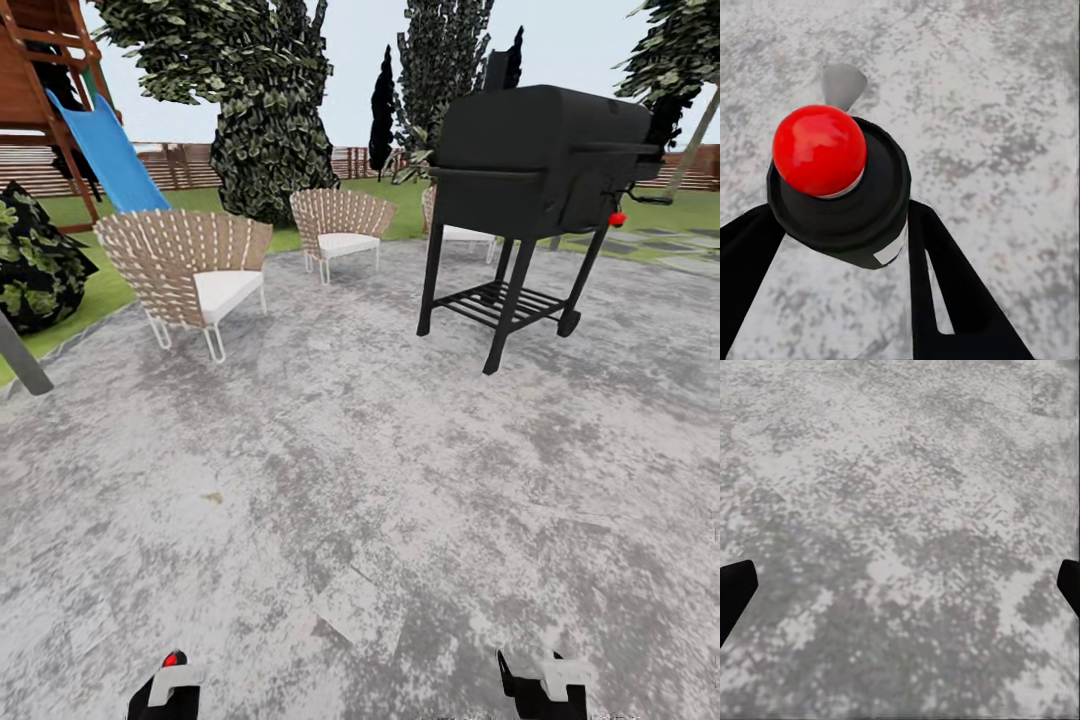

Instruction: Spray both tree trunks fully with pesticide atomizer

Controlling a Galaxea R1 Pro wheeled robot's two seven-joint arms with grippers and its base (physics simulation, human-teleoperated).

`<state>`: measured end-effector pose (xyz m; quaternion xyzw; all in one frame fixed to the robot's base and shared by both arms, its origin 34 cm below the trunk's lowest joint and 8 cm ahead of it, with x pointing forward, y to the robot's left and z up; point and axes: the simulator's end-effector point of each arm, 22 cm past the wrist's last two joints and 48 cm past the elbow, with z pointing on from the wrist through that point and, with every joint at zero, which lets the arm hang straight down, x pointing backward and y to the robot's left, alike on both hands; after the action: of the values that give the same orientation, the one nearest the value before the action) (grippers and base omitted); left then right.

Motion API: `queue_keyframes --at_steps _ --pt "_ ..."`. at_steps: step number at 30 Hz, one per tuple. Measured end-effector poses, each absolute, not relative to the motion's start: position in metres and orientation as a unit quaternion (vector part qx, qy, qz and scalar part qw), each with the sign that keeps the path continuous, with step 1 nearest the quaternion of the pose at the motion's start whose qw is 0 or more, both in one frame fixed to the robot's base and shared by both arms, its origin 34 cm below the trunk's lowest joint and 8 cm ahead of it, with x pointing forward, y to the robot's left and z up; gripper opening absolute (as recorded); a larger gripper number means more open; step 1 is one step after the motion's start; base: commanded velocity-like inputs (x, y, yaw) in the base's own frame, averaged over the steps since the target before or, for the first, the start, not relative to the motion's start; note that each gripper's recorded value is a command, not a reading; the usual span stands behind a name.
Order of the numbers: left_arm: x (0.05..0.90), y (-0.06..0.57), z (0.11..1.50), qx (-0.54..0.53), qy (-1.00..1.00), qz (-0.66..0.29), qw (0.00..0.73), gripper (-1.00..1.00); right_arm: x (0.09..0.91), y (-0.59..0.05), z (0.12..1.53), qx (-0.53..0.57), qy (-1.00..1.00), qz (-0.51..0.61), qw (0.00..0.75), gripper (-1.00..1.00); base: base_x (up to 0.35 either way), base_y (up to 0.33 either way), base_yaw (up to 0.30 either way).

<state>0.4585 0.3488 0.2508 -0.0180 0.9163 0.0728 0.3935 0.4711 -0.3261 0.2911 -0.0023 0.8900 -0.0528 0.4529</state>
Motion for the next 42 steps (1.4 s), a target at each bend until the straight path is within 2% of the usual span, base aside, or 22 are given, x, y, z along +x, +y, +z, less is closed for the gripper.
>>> queue_keyframes --at_steps 18,42 --pt "0.4531 0.3476 0.2522 -0.016 0.916 0.072 0.395 -1.00 0.4735 -0.3273 0.2949 -0.002 0.888 -0.054 0.457 1.00 0.011 -0.001 -0.286" --pt "0.4567 0.3463 0.2566 -0.014 0.914 0.072 0.400 -1.00 0.4727 -0.3263 0.2961 -0.001 0.888 -0.053 0.458 1.00 0.286 -0.117 -0.287"
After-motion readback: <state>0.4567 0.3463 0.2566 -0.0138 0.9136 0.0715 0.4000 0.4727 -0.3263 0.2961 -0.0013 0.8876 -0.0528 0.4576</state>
